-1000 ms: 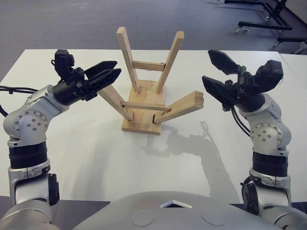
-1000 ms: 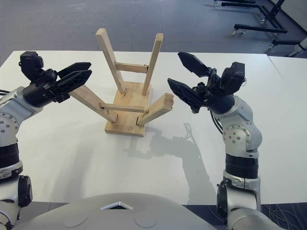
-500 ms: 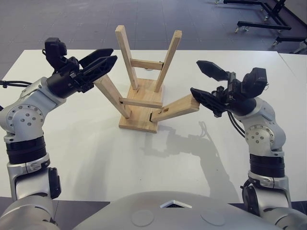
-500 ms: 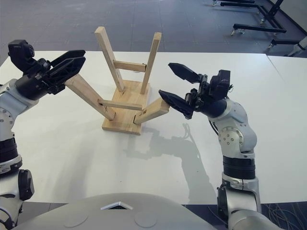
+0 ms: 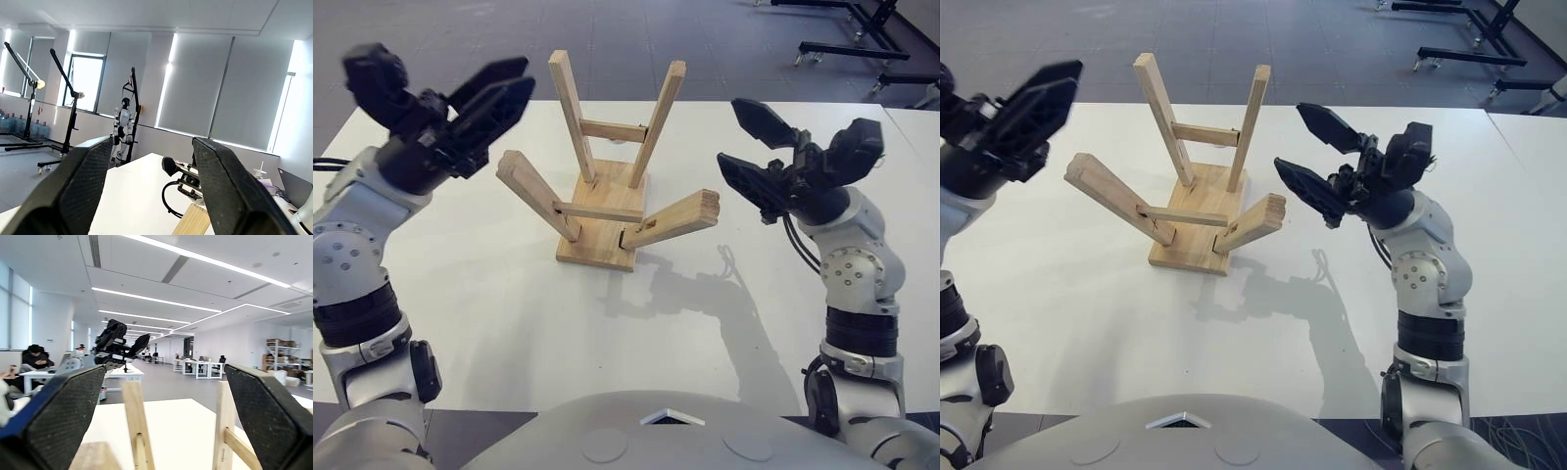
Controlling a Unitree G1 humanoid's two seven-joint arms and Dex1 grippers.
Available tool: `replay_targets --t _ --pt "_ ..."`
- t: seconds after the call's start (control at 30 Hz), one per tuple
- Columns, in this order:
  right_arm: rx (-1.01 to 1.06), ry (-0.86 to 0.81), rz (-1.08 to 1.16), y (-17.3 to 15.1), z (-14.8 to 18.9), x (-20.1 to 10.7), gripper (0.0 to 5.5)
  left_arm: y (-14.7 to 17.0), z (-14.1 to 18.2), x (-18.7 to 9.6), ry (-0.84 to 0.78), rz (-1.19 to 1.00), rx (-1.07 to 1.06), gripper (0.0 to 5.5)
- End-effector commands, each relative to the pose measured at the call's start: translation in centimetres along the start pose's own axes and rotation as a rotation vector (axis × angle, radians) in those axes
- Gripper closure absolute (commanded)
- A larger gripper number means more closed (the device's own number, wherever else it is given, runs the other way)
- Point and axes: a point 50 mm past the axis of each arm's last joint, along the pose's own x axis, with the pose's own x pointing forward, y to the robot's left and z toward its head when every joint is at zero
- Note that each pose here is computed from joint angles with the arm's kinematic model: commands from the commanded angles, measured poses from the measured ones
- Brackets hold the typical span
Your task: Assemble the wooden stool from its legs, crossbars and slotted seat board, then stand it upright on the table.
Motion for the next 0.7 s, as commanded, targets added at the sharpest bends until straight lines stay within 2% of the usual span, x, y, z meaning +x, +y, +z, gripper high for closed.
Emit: replay_targets --t 0.03,0.2,0.47,0.7 --pt "0.016 0.025 0.008 0.3 0.1 -0.1 1.08 -0.6 0.0 -0.5 0.016 0.03 0.0 2.56" --pt "0.015 0.062 -0.009 0.2 -0.8 0.0 1.08 -1.5 0.0 -0.2 0.028 0.001 -0.028 2.56" --pt "0.002 0.081 -0.045 1.1 -1.3 -0.5 1.08 -5.0 -1.7 -0.9 0.161 -0.024 -0.126 2.56" --pt "-0.019 0.065 -0.071 1.5 -1.4 -0.1 1.08 -6.1 -5.9 -1.3 0.346 -0.016 -0.297 2.56"
